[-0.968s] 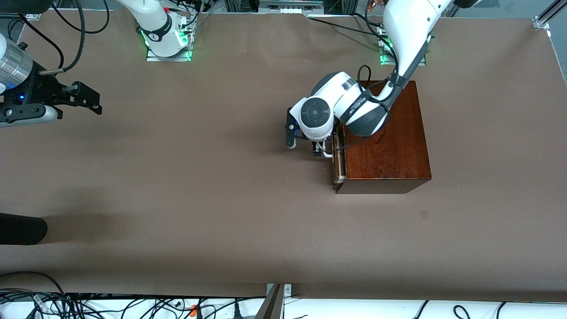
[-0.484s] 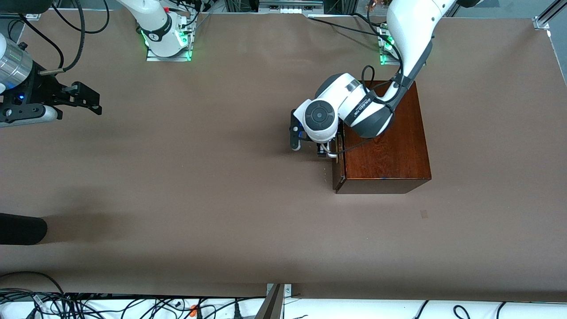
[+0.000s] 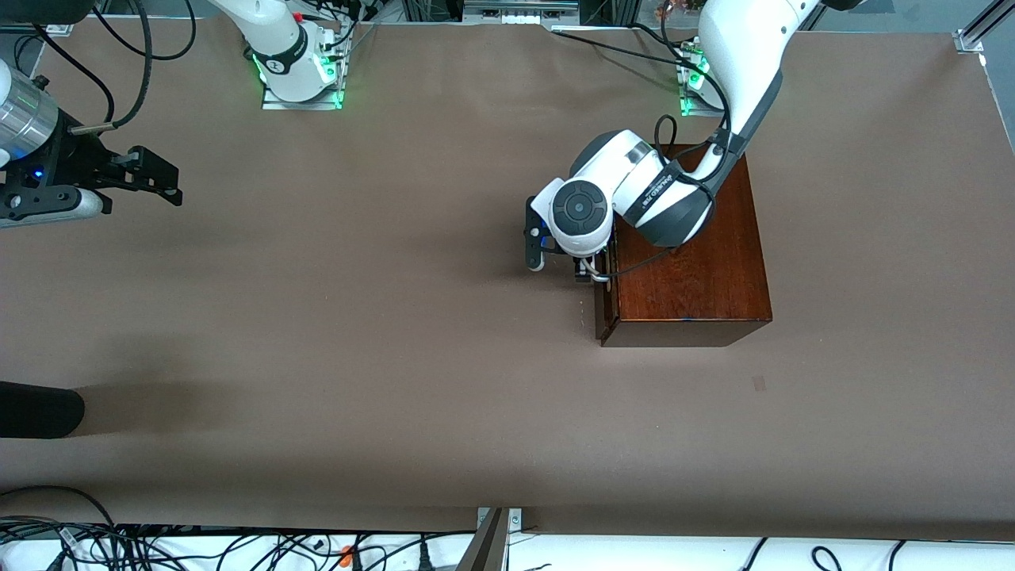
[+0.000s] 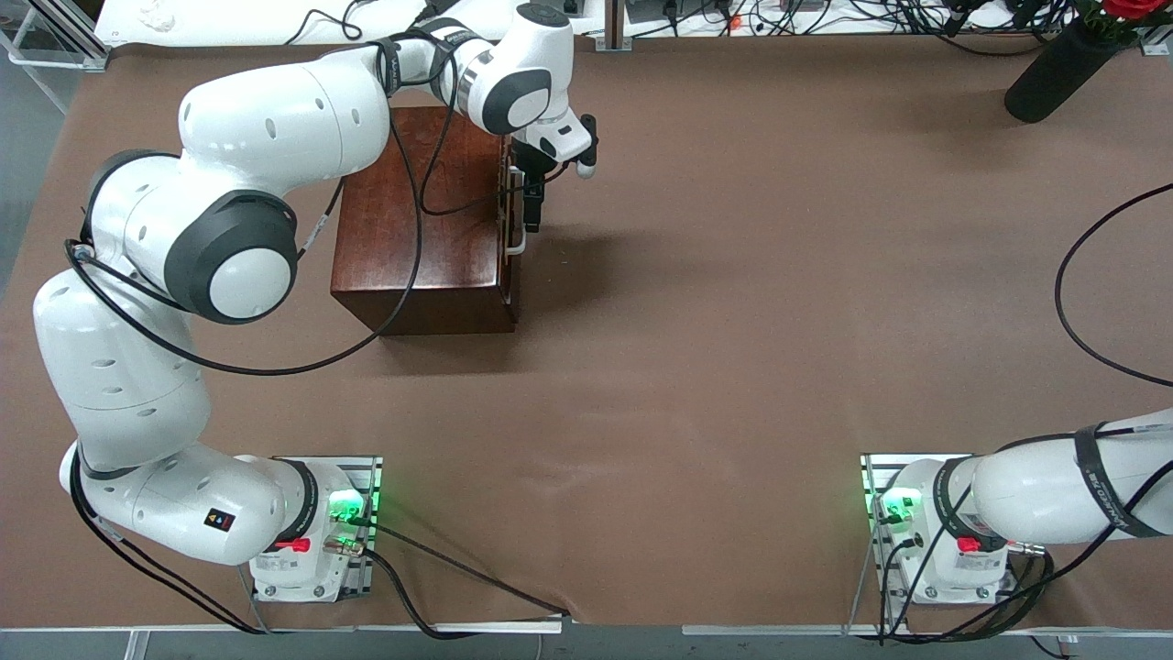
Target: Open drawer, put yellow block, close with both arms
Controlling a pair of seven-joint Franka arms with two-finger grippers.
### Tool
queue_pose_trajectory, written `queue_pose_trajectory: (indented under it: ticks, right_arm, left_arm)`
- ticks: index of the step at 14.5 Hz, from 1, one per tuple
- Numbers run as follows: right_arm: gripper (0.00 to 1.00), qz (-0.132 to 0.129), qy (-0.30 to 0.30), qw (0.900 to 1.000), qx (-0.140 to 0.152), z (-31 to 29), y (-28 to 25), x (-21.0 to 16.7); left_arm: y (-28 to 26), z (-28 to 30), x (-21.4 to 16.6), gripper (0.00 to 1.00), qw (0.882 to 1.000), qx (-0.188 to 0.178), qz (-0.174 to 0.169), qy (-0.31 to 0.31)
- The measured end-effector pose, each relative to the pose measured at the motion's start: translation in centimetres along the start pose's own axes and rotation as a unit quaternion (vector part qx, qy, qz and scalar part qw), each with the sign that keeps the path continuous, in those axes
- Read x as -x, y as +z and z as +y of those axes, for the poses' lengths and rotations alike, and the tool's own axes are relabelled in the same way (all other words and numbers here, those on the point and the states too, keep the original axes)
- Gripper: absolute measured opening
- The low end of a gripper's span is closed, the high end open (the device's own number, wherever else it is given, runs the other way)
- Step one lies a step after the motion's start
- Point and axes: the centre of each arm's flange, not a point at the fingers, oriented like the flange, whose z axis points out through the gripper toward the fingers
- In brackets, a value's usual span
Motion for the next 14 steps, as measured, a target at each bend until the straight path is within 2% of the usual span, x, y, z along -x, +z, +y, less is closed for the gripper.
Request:
queue_pose_trajectory:
  ticks: [2,4,7,8,10,14]
  right_arm:
    - [1.0,0.0,-0.002,1.0,0.0,-0.2,0.0,0.0]
    - [1.0,0.001,-0.007,1.0,-0.001,-0.8,-0.1,0.0]
    - [1.0,0.002,-0.009,1.0,-0.001,-1.2,-0.2,0.0]
    - [1.0,0.003,-0.009,1.0,-0.001,-1.2,-0.3,0.0]
    - [1.0,0.003,-0.009,1.0,-0.001,-1.2,-0.3,0.0]
    - [1.0,0.004,-0.009,1.0,-0.001,-1.2,-0.4,0.0]
  left_arm:
    - [-2.9,0.7,0.0,1.0,1.0,-0.014,0.013,-0.023]
    - [-6.9,2.1,0.2,1.0,0.995,-0.024,0.038,-0.086]
    - [-13.5,4.6,2.3,1.0,0.977,-0.035,0.041,-0.206]
    - [-15.7,5.4,3.5,1.0,0.966,-0.034,0.037,-0.254]
    - [-19.9,5.8,7.1,1.0,0.934,-0.031,0.035,-0.354]
    - [-24.6,2.8,17.5,1.0,0.877,-0.037,0.054,-0.475]
